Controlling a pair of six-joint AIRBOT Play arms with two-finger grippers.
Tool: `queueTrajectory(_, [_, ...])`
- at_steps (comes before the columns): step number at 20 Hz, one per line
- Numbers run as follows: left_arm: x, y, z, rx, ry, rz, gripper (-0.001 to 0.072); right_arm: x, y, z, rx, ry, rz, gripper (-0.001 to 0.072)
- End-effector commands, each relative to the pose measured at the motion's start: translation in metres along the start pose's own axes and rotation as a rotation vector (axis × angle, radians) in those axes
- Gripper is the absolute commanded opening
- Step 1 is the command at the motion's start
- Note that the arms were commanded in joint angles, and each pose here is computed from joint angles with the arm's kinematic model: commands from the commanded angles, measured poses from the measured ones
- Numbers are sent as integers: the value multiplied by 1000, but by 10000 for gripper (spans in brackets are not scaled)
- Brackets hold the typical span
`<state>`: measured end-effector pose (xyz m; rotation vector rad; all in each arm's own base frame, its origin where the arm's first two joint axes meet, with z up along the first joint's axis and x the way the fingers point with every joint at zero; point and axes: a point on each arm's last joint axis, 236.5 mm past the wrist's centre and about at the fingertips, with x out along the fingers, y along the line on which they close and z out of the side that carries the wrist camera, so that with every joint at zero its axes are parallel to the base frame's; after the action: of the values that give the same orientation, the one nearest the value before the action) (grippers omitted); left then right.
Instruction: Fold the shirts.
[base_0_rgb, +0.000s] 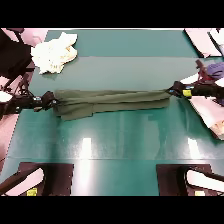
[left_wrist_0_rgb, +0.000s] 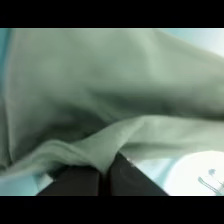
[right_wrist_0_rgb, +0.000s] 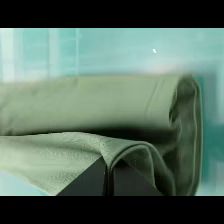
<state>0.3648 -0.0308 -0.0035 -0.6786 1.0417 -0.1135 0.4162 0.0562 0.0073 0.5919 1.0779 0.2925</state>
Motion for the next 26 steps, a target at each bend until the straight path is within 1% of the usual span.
queueTrajectory(1, [35, 28, 14, -31, -23, 35, 25, 50, -13, 3, 40, 60, -21, 20])
queueTrajectory(3, [49, 31, 21, -55, -48, 14, 27, 69, -25, -9, 72, 111, -31, 24])
queueTrajectory(4, [52, 28, 28, -61, -75, -9, 31, 76, -30, -14, 85, 131, -35, 101])
queueTrajectory(5, [53, 23, 39, -69, -119, -34, 230, 79, -33, -18, 93, 149, -35, 167])
queueTrajectory(6, [50, 20, 53, -102, -178, -54, 435, 80, -36, -21, 95, 160, -39, 201])
queueTrajectory(7, [46, 15, 68, -114, -227, -69, 456, 76, -39, -19, 99, 158, -42, 277])
queueTrajectory(9, [35, 4, 91, -80, -283, -83, 458, 59, -39, -14, 88, 143, -45, 406])
queueTrajectory(10, [29, -4, 102, -58, -302, -93, 532, 45, -37, -9, 85, 126, -39, 431])
queueTrajectory(11, [22, -13, 111, -41, -315, -110, 573, 28, -35, -2, 82, 100, -34, 460])
queueTrajectory(12, [16, -23, 118, -22, -321, -132, 572, 11, -34, 5, 75, 69, -33, 517])
queueTrajectory(13, [10, -31, 125, -6, -329, -147, 573, -7, -35, 11, 83, 35, -32, 629])
queueTrajectory(14, [6, -39, 129, 9, -332, -162, 573, -20, -39, 11, 97, 12, -37, 653])
queueTrajectory(16, [-2, -47, 138, 17, -352, -175, 573, -29, -53, -10, 125, 43, -39, 673])
queueTrajectory(19, [-4, -61, 130, 26, -302, -218, 575, -15, -79, -60, 175, 153, -15, 673])
queueTrajectory(20, [-3, -65, 122, 33, -267, -234, 575, -8, -84, -70, 202, 166, 22, 699])
queueTrajectory(21, [-1, -67, 113, 50, -231, -239, 575, -1, -83, -74, 240, 168, 86, 700])
queueTrajectory(22, [0, -68, 106, 62, -200, -243, 575, 4, -75, -73, 273, 157, 187, 714])
queueTrajectory(24, [2, -68, 93, 86, -145, -243, 575, 10, -64, -59, 350, 106, 355, 714])
queueTrajectory(26, [3, -69, 86, 94, -119, -246, 576, 21, -63, -55, 403, 108, 416, 715])
